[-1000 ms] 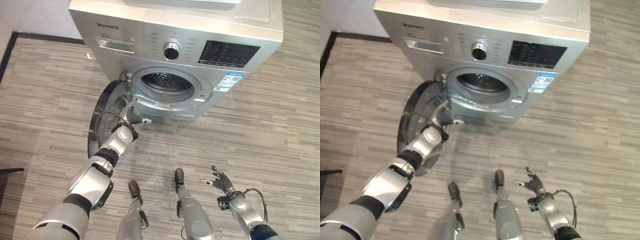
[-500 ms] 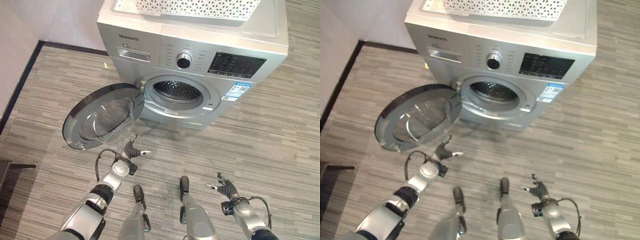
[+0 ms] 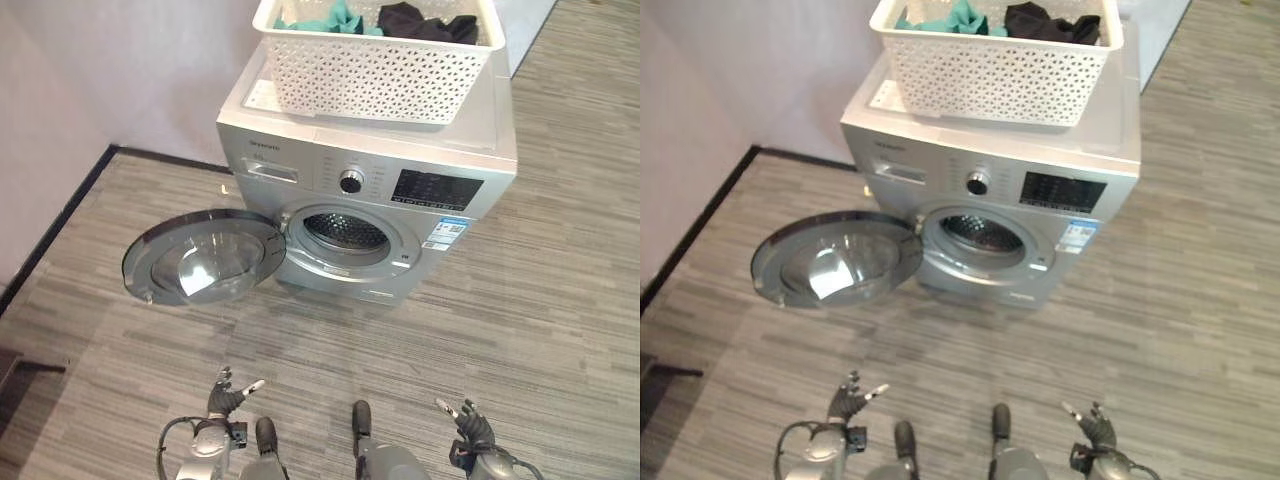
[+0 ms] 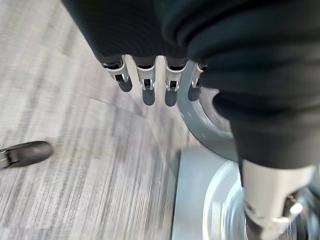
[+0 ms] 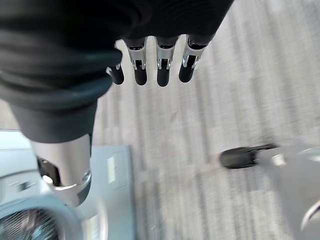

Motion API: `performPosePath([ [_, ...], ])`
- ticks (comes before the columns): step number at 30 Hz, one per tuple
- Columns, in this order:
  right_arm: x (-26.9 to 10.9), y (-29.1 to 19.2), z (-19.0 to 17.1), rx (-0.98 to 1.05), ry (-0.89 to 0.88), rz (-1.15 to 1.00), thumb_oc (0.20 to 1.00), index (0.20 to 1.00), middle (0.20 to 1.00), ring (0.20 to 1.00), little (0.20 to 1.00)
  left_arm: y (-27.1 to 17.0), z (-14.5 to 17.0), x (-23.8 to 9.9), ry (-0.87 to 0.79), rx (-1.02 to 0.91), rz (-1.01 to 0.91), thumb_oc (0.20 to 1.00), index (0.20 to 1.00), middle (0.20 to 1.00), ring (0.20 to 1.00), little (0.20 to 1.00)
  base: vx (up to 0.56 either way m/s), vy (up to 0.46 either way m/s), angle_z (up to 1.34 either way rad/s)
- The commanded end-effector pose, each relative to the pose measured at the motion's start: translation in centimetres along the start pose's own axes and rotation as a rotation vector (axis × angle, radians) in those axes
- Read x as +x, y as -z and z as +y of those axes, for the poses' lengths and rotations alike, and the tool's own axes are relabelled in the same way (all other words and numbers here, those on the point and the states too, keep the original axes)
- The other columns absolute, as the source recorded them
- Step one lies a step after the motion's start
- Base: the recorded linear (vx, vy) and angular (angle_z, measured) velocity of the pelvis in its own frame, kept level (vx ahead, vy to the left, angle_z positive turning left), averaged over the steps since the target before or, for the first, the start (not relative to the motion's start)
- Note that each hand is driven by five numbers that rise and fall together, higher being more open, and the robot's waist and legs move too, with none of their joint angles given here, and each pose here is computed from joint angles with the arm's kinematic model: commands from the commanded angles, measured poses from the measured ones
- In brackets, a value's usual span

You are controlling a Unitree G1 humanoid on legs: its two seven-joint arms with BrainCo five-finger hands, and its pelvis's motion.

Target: Grab the laundry basket,head to the washer,open it,put in the laundry and shut it.

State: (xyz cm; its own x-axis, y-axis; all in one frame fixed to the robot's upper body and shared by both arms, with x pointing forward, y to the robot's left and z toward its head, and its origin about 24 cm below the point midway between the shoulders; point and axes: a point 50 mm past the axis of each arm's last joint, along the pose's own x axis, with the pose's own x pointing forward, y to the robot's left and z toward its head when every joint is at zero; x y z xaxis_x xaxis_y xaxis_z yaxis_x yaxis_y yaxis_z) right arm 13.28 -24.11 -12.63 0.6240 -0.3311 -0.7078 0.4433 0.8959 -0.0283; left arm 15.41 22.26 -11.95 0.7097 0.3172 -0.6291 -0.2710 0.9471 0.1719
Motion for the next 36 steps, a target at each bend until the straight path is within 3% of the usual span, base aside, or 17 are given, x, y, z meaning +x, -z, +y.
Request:
performPosePath([
  [1,0.3,-3.4,-0.1,0.015,0.019,-0.144,1.000,1.000,1.000,1.000,1.000,-1.4,0.0,0.8,0.000,-0.041,-0.036,1.000,1.000,1.000,1.000,1.000,0.07,-0.051,0.34],
  [8,0.7,-5.7,1.5,0.022,0.015,-0.216,1.000,1.000,1.000,1.000,1.000,-0.6,-1.2,1.1,0.016,0.137,0.014,1.000,1.000,1.000,1.000,1.000,0.09,0.108,0.44],
  [22,0.7,-6.3,5.6,0.107,-0.092,-0.218,1.000,1.000,1.000,1.000,1.000,-1.6,-0.1,1.6,-0.023,0.197,0.006,1.000,1.000,1.000,1.000,1.000,0.26,0.253,0.22],
  [29,1.5,-5.9,0.9,0.316,0.158,-0.169,1.000,1.000,1.000,1.000,1.000,-1.2,-0.4,1.6,-0.010,0.230,0.018,1.000,1.000,1.000,1.000,1.000,0.16,-0.070,0.37],
  [32,1.4,-6.2,-2.3,0.490,0.316,-0.190,1.000,1.000,1.000,1.000,1.000,-0.8,-0.1,1.5,-0.016,0.252,0.033,1.000,1.000,1.000,1.000,1.000,0.19,-0.161,0.33],
  [33,1.0,-5.8,-4.7,0.648,0.437,-0.194,1.000,1.000,1.000,1.000,1.000,-0.4,0.0,1.4,-0.016,0.266,0.056,1.000,1.000,1.000,1.000,1.000,0.32,-0.307,0.66],
  [36,0.1,-9.4,-7.2,0.685,0.509,-0.363,1.000,1.000,1.000,1.000,1.000,1.6,1.1,0.9,-0.057,0.240,0.149,1.000,1.000,1.000,1.000,1.000,0.24,-0.250,0.54],
])
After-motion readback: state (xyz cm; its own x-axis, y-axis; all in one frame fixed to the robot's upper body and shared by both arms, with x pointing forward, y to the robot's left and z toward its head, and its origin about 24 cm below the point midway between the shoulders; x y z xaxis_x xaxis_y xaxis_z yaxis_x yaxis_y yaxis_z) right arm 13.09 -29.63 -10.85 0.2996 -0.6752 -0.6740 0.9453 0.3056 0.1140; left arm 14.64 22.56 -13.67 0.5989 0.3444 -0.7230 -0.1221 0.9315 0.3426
